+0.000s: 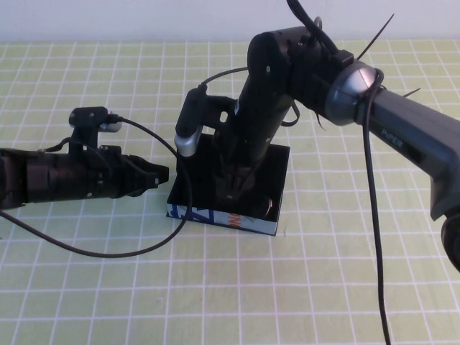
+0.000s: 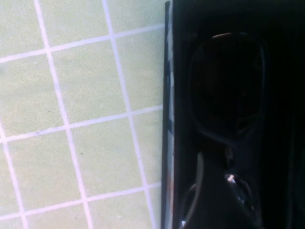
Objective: Take glasses out of glasses case
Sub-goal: Pick up the glasses from the glasses case
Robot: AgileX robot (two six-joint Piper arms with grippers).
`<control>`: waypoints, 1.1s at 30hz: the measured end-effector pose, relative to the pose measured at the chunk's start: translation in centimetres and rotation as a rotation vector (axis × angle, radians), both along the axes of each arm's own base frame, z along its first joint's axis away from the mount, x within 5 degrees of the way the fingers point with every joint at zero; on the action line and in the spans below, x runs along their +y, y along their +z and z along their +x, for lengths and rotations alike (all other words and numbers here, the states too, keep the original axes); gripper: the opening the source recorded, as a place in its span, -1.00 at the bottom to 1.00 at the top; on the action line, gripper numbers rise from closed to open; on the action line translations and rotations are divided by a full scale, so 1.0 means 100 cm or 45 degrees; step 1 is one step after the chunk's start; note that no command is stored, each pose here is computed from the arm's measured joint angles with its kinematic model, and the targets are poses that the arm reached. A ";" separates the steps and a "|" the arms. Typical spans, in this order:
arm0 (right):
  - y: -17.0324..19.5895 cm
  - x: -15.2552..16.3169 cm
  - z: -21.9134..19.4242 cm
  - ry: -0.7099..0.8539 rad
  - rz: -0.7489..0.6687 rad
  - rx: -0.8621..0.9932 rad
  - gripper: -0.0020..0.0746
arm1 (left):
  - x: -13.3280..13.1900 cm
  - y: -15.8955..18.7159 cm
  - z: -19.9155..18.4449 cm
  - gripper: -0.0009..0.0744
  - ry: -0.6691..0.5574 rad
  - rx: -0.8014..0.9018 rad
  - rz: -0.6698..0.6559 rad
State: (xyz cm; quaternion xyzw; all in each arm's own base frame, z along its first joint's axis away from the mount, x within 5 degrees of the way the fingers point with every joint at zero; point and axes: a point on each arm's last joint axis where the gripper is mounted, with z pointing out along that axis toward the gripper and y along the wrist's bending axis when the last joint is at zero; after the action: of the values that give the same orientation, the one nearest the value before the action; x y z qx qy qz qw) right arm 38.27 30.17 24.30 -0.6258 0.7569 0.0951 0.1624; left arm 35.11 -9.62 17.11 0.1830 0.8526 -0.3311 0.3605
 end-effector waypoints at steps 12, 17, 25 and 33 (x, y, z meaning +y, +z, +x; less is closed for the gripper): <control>-0.021 0.004 0.007 -0.011 -0.010 0.000 -0.09 | 0.000 0.000 0.000 -0.99 -0.003 0.000 0.000; -0.021 0.004 0.008 -0.011 -0.014 -0.006 -0.09 | 0.000 0.000 0.000 -0.99 -0.003 0.000 0.000; -0.026 0.004 0.010 -0.007 -0.032 -0.010 -0.09 | 0.000 0.000 0.000 -0.99 -0.003 0.000 0.000; -0.027 0.005 0.010 0.012 -0.034 -0.017 -0.09 | 0.000 0.000 0.000 -0.99 -0.009 0.000 -0.002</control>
State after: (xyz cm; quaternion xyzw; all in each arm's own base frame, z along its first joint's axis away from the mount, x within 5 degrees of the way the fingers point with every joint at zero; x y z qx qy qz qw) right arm 39.31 30.64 21.62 -0.6321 0.7541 0.0815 0.1586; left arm 35.07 -9.65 17.13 0.1856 0.8516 -0.3330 0.3597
